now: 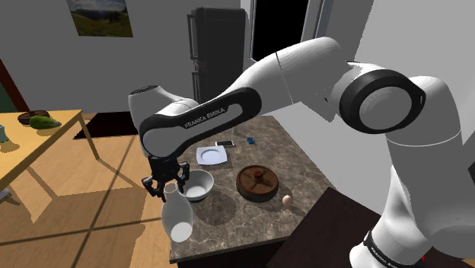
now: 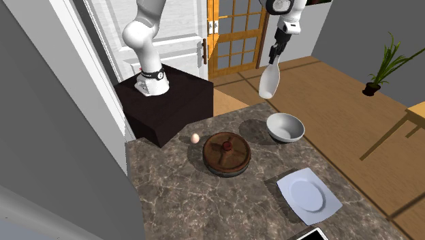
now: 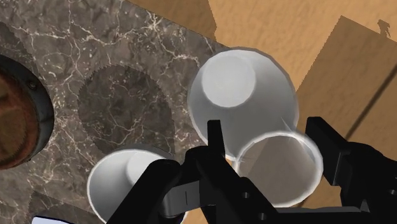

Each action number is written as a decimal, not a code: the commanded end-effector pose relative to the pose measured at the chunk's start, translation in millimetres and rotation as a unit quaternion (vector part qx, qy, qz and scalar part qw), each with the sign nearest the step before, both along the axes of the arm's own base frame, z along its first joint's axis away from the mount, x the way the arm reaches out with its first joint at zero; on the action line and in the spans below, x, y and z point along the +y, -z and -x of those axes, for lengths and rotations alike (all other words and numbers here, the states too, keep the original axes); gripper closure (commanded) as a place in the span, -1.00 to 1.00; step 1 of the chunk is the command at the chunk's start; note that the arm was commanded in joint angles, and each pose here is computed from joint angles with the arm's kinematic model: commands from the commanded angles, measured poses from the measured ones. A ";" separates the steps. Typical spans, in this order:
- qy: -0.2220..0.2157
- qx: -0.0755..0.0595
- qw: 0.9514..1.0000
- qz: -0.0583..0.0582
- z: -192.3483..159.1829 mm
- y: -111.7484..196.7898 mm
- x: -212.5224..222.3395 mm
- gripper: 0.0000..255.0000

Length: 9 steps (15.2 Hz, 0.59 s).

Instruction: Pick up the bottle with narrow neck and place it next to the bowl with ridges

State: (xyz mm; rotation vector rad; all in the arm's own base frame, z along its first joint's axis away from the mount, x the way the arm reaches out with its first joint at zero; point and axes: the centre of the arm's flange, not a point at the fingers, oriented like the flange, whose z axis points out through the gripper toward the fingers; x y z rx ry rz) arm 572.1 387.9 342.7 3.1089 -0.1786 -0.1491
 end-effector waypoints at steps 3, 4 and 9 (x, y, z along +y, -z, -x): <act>0.000 0.000 1.000 0.000 -0.4 19.8 -0.2 1.00; 0.000 0.000 1.000 0.000 -0.4 25.1 -0.2 1.00; 0.000 0.000 1.000 0.000 -0.3 51.4 -0.3 1.00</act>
